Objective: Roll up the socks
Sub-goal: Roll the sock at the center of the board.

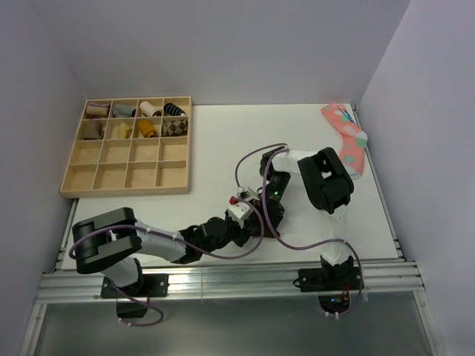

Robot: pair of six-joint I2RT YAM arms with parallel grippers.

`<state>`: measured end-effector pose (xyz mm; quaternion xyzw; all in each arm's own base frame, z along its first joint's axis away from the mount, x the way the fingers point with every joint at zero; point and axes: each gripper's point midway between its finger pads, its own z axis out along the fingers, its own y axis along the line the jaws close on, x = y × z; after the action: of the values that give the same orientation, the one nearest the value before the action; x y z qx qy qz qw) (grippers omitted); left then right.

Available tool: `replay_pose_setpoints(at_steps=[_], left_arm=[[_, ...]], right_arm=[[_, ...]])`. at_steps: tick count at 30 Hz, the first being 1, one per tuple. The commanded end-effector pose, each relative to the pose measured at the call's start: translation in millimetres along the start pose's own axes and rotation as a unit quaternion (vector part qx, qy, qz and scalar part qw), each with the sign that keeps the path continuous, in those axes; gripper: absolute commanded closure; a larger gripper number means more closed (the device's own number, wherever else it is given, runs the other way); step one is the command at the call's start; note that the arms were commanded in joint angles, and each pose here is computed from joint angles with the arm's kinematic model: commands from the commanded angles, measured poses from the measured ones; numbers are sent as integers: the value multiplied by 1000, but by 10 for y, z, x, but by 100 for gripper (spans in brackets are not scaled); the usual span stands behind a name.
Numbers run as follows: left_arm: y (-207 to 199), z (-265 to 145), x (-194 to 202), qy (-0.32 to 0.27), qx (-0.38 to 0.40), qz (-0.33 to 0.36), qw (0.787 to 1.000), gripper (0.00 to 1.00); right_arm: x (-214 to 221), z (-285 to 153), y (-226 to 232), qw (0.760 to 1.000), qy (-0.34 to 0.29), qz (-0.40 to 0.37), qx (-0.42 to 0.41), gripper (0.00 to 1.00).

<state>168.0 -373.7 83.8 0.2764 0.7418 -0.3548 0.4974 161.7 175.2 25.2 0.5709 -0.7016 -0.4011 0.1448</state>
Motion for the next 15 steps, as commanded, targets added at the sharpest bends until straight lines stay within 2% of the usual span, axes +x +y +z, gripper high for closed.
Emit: replay_pose_setpoints(at_steps=[1, 12, 15], left_arm=[[-98, 100, -18, -7, -6, 68, 998, 68], [-245, 305, 183, 17, 14, 109, 994, 61], [-275, 313, 216, 23, 22, 117, 993, 55]], right_arm=[[73, -58, 89, 999, 22, 30, -31, 73], [151, -12, 20, 996, 41, 72, -40, 72], [175, -5, 3, 995, 44, 76, -42, 72]])
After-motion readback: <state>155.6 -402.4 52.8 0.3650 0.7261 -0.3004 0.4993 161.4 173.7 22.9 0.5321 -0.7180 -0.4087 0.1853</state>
